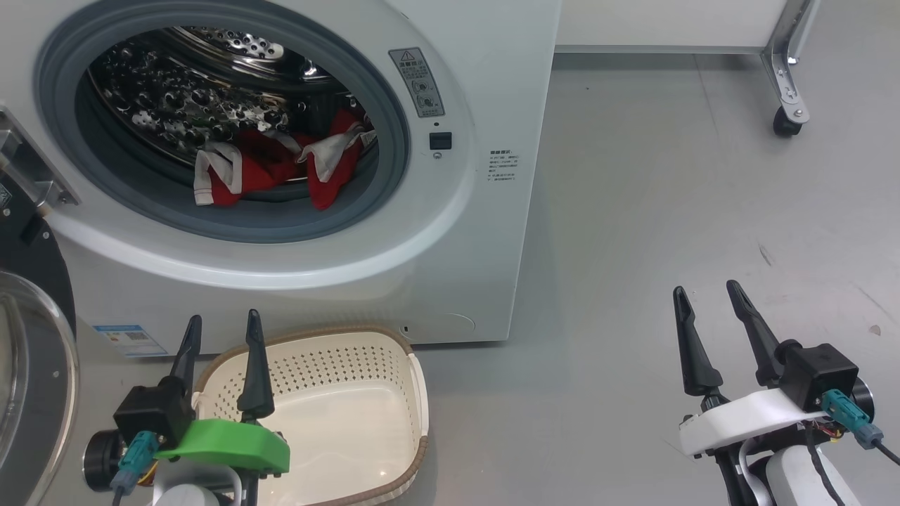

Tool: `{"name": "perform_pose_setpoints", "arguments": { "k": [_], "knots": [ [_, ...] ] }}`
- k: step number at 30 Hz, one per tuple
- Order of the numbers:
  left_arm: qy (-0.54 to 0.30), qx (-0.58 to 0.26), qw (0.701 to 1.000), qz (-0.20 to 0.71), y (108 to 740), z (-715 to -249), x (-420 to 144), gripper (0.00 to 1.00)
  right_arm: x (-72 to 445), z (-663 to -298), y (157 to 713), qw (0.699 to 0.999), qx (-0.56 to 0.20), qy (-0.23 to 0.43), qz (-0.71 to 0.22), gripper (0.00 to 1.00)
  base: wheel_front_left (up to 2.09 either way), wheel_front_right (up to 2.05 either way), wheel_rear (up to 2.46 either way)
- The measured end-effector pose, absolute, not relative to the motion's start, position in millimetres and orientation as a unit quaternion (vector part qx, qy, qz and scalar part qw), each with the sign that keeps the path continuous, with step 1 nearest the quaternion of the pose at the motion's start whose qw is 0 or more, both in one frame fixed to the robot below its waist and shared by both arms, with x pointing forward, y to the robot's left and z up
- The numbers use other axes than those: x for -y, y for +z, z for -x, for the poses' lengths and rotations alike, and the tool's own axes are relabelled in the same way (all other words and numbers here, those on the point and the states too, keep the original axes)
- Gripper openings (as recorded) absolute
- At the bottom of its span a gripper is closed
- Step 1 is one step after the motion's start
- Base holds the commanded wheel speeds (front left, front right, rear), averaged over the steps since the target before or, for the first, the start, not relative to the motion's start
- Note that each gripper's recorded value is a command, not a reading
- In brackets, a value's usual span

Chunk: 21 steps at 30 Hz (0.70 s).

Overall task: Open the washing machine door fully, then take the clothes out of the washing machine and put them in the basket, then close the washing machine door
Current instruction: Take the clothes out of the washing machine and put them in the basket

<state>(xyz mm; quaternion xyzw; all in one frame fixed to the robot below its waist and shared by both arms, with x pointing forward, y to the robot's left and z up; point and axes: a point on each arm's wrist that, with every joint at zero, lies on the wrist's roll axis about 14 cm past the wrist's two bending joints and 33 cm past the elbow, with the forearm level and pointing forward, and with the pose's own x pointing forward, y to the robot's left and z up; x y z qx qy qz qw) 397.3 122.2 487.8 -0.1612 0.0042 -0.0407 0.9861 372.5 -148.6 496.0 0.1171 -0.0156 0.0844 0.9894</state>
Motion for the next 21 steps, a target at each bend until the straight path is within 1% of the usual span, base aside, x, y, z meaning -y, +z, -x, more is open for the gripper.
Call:
{"name": "perform_pose_setpoints", "arguments": {
  "k": [21],
  "knots": [
    [-0.041, -0.004, 0.986, 0.16, 488.0, -396.5, -122.2, 1.0, 148.2, -371.8, 496.4, 0.99, 0.016, 0.086, -0.114, 1.0, 0.0, 0.0, 0.0]
  ]
}}
